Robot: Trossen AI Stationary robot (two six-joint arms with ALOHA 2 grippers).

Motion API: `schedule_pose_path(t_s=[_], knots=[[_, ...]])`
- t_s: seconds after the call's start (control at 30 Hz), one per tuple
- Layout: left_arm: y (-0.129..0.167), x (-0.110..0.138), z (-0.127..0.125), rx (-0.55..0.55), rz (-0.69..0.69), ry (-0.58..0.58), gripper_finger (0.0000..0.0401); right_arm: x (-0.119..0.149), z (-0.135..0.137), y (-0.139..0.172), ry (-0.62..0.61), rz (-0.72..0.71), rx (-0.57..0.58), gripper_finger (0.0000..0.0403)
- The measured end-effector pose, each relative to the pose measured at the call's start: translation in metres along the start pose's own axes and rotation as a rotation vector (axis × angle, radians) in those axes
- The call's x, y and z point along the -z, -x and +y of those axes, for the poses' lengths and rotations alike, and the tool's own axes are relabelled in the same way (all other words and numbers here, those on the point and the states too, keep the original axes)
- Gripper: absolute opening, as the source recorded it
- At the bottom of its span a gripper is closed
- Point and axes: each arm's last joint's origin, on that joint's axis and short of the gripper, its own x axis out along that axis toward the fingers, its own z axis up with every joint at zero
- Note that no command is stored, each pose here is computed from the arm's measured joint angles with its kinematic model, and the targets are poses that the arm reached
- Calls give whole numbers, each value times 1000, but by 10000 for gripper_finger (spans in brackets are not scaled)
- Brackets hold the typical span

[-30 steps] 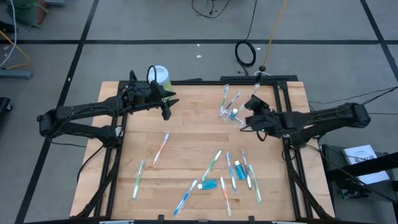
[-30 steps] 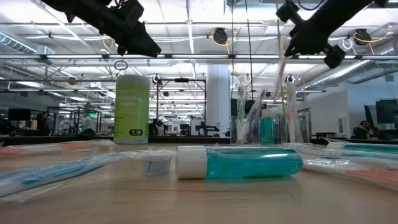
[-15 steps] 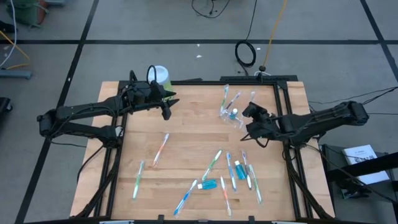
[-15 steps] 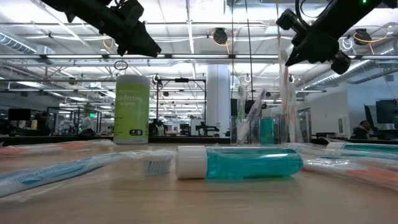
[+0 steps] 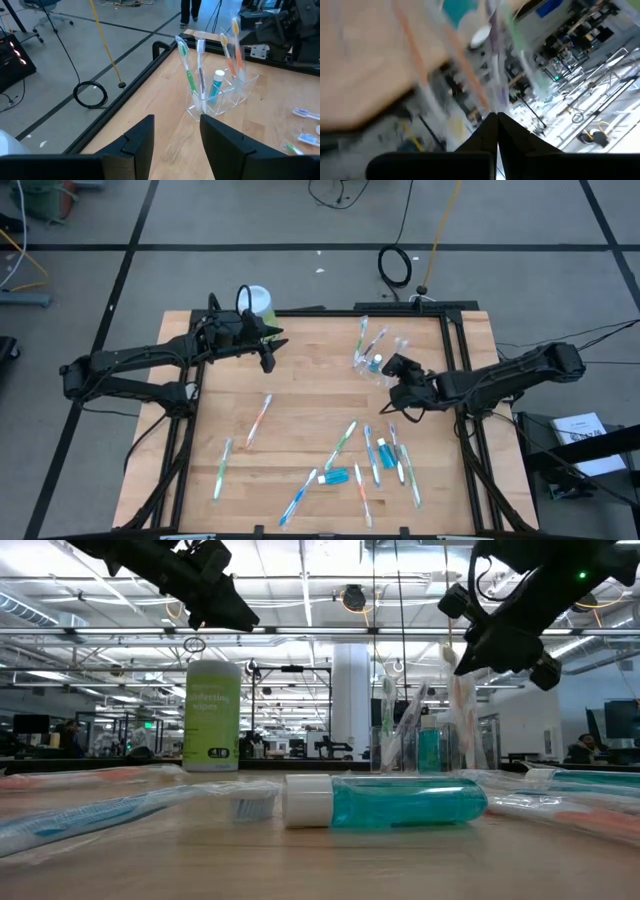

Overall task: Pick & Place toothbrushing station
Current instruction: Put the orange toothbrush into the transparent organizer

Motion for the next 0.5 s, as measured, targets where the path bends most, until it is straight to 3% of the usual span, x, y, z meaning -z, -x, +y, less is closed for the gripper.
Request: schedule_pose_path(t_s=[0.13,0.27,0.5], knots=[[0,0,0,0,0,0,163,-6,4,-3,-101,-20,34,0],[0,0,0,0,1,4,164,-8,7,-4,-116,-10,43,4],[0,1,0,0,6,5,164,-8,6,-4,-257,-9,45,41]])
